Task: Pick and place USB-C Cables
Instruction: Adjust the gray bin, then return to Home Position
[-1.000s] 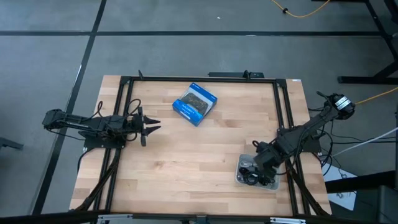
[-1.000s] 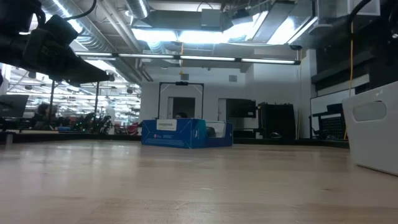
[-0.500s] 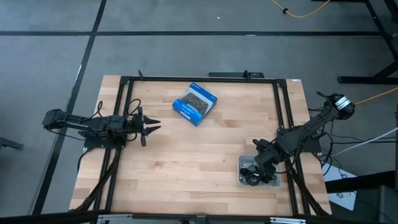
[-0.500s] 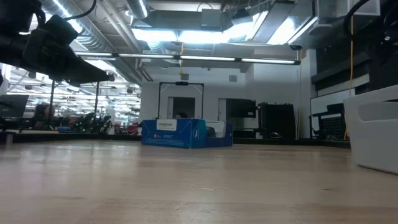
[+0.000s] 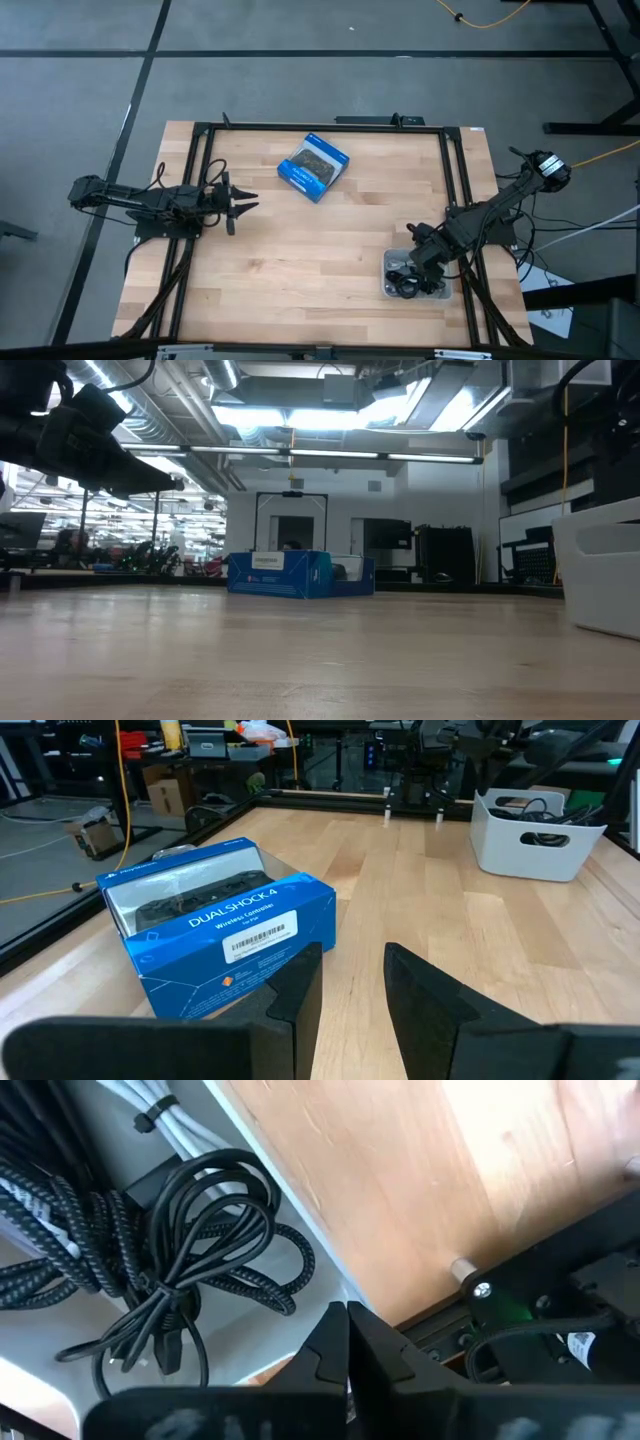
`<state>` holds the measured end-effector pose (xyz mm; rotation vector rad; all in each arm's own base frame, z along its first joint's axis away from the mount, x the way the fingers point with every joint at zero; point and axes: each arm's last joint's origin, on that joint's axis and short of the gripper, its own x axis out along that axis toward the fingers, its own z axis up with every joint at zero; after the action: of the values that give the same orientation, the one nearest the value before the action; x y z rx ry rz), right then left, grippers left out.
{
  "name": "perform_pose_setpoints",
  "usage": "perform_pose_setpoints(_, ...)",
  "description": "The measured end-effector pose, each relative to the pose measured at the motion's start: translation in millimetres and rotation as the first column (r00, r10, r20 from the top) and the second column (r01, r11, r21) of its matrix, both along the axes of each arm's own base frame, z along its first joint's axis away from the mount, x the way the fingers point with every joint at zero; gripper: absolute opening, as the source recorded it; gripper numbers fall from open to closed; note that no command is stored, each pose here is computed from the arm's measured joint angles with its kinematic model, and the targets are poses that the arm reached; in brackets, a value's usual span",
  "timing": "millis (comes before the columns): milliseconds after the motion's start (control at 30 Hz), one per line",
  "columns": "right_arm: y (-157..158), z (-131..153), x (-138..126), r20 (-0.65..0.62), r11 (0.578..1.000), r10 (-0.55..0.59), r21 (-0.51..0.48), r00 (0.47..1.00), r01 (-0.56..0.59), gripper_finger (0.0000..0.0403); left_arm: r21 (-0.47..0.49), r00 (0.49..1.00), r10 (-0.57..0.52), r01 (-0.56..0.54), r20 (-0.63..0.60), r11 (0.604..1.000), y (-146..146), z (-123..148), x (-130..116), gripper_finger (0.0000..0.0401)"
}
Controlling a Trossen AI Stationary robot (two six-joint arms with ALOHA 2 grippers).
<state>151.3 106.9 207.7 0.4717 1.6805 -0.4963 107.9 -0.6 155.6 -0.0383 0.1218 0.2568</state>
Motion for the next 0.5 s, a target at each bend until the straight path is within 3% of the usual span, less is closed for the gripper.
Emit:
perform_pose_setpoints(233, 3.4, 4.1, 3.6, 0.017, 0.999, 0.001, 0.048, 1.000, -0.002, 0.0000, 0.000, 1.000, 0.000, 0.000, 0.000, 1.000, 0.0, 0.0, 0.0, 0.0102)
perform_pose_setpoints(367, 12.1, 26.1, 17.2, 0.150, 0.987, 0.100, 0.108, 0.984, -0.116, 0.0000, 0.000, 1.000, 0.000, 0.000, 0.000, 1.000, 0.0, 0.0, 0.0, 0.0102)
perform_pose_setpoints(500, 15.5, 56.1, 32.0, 0.351, 0.958, 0.279, -0.037, 0.894, -0.285, 0.0005, 0.000, 1.000, 0.000, 0.000, -0.001, 1.000, 0.0, -0.1, 0.0, 0.0102)
